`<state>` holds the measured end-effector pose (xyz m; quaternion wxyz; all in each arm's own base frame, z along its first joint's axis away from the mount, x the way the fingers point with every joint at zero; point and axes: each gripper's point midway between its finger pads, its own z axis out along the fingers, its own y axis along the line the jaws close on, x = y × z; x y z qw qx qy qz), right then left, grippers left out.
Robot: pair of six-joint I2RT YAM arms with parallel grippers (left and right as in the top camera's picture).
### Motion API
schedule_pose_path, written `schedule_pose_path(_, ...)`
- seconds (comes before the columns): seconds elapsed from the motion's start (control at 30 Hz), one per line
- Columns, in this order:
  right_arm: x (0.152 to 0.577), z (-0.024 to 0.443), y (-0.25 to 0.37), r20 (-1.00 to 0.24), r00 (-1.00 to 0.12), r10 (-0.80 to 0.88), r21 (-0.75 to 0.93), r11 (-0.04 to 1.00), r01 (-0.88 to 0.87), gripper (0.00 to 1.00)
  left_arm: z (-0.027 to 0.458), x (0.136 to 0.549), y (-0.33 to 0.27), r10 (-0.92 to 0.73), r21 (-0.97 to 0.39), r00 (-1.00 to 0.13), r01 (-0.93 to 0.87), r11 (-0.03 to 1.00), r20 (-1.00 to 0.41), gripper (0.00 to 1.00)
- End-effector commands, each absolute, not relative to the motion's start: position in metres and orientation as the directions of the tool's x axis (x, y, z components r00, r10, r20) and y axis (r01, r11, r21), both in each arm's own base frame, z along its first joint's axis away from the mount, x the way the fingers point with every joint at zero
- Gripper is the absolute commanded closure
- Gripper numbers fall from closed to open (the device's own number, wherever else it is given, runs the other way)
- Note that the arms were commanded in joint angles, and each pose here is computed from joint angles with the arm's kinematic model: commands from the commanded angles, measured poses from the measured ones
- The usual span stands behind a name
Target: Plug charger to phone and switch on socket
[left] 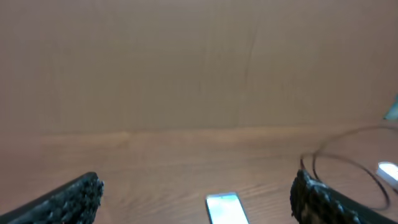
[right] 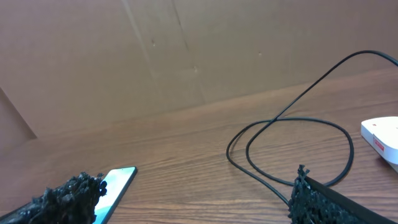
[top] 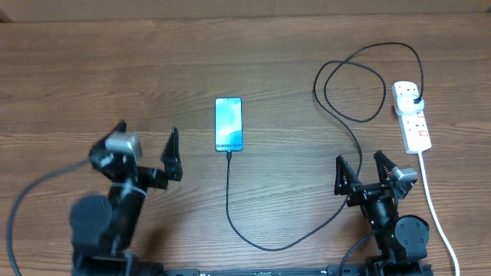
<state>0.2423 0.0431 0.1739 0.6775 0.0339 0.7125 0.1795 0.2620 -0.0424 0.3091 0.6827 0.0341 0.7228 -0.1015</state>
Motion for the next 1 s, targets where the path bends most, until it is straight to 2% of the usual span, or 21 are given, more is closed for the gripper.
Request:
schedule_pose_path(0.0, 0.242, 0.172, 0.044, -0.953, -0.077, 0.292, 0.301, 0.933, -0.195, 0.0, 0.284, 0.253, -0.039, -0.047, -0.045, 0.007, 0.18, 0.983, -0.999, 0.01)
schedule_pose_path(0.13, 0.242, 0.172, 0.044, -0.953, -0.077, 0.292, 0.301, 0.933, -0.195, 0.0, 0.266, 0.247, -0.035, -0.045, -0.033, 0.071, 0.17, 0.985, -0.996, 0.01)
schedule_pose_path(0.47, 0.242, 0.172, 0.044, -0.953, -0.077, 0.292, 0.301, 0.933, -0.195, 0.0, 0.212, 0.245, -0.03, 0.017, 0.037, 0.149, 0.135, 0.99, -0.989, 0.0)
schedule_pose_path(0.67, 0.242, 0.172, 0.044, -0.953, -0.077, 0.292, 0.301, 0.933, -0.195, 0.0, 0.195, 0.244, -0.029, 0.072, 0.084, 0.095, 0.128, 0.988, -0.993, 0.0)
schedule_pose_path(0.87, 0.242, 0.172, 0.044, -0.953, -0.077, 0.292, 0.301, 0.933, -0.195, 0.0, 0.155, 0.244, -0.029, 0.086, 0.076, -0.067, 0.14, 0.987, -0.994, 0.0)
schedule_pose_path(0.97, 0.242, 0.172, 0.044, -0.953, -0.077, 0.292, 0.301, 0.933, -0.195, 0.0, 0.157, 0.244, -0.029, 0.083, 0.074, -0.061, 0.141, 0.987, -0.995, 0.0)
